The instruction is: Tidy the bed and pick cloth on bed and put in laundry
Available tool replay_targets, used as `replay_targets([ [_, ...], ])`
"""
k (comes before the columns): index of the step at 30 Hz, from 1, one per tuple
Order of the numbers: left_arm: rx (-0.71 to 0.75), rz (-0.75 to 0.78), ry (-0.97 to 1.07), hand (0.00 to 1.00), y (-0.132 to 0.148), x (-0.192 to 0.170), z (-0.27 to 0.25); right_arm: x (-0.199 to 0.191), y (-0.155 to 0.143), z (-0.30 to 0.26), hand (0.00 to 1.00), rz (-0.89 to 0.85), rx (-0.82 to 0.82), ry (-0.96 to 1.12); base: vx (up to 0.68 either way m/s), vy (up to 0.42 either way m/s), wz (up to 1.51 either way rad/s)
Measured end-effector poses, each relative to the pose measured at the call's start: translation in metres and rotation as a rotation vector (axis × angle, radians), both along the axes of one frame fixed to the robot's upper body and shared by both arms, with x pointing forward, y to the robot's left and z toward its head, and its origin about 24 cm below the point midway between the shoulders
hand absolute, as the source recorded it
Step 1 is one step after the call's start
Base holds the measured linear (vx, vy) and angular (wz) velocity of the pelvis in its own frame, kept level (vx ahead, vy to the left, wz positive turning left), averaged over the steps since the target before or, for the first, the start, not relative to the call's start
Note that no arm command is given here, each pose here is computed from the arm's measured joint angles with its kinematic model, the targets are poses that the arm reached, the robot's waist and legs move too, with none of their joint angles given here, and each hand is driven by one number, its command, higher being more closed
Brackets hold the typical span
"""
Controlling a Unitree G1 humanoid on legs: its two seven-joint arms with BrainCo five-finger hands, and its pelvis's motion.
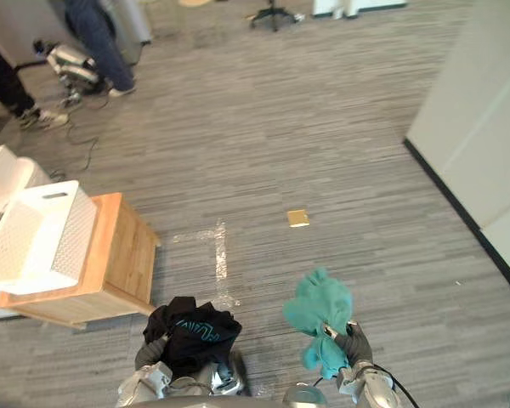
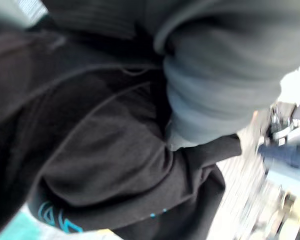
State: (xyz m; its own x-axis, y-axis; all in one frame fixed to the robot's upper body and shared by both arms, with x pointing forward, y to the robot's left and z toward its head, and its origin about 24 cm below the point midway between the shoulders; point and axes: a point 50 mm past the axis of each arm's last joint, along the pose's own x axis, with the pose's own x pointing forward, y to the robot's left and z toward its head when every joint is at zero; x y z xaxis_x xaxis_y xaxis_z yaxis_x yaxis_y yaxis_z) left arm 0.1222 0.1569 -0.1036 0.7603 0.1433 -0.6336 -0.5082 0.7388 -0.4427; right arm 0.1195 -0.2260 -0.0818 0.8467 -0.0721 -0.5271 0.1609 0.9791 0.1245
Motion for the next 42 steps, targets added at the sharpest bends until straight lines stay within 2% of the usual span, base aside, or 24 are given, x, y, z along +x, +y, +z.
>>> replay_targets([
  [4, 0.077, -0.020, 0.004, 1.00, 0.011, 0.003, 0.002, 0.022, 0.016, 0.004, 1.00, 0.051, 0.015, -0.046, 0.27, 0.088, 0.55],
  [7, 0.122, 0.014, -0.002, 1.00, 0.021, 0.004, 0.004, 0.037, 0.017, 0.009, 1.00, 0.057, 0.013, -0.080, 0.15, 0.061, 0.11],
  [13, 0.272, -0.074, -0.021, 1.00, 0.034, 0.015, 0.011, 0.013, 0.016, -0.009, 1.00, 0.026, 0.019, 0.026, 0.20, 0.076, 0.71],
  [18, 0.330, -0.065, -0.057, 1.00, 0.042, 0.023, 0.023, -0.005, 0.033, -0.016, 1.00, 0.034, 0.065, 0.061, 0.31, 0.051, 1.02],
  [21, 0.331, -0.088, -0.072, 1.00, 0.039, 0.028, 0.024, -0.003, 0.033, -0.015, 1.00, 0.020, 0.070, 0.038, 0.33, -0.003, 1.21],
  [27, 0.368, -0.096, -0.044, 1.00, 0.050, 0.000, 0.019, 0.011, 0.046, -0.011, 1.00, 0.008, 0.110, -0.009, 0.32, -0.082, 0.90],
  [31, 0.352, -0.058, 0.024, 1.00, 0.056, -0.017, 0.010, 0.036, 0.037, 0.003, 1.00, 0.033, 0.079, -0.090, 0.44, -0.199, 0.49],
  [33, 0.308, -0.064, 0.010, 1.00, 0.043, -0.014, 0.008, 0.044, 0.023, 0.009, 1.00, 0.042, 0.039, -0.113, 0.41, -0.110, 0.07],
  [36, 0.320, -0.103, -0.020, 1.00, 0.039, -0.009, 0.011, 0.047, 0.015, 0.009, 1.00, 0.019, 0.033, -0.125, 0.47, -0.095, -0.19],
  [42, 0.343, -0.139, -0.264, 1.00, 0.024, 0.028, 0.051, 0.039, 0.002, 0.010, 1.00, -0.036, -0.015, -0.126, 0.40, -0.016, 0.50],
])
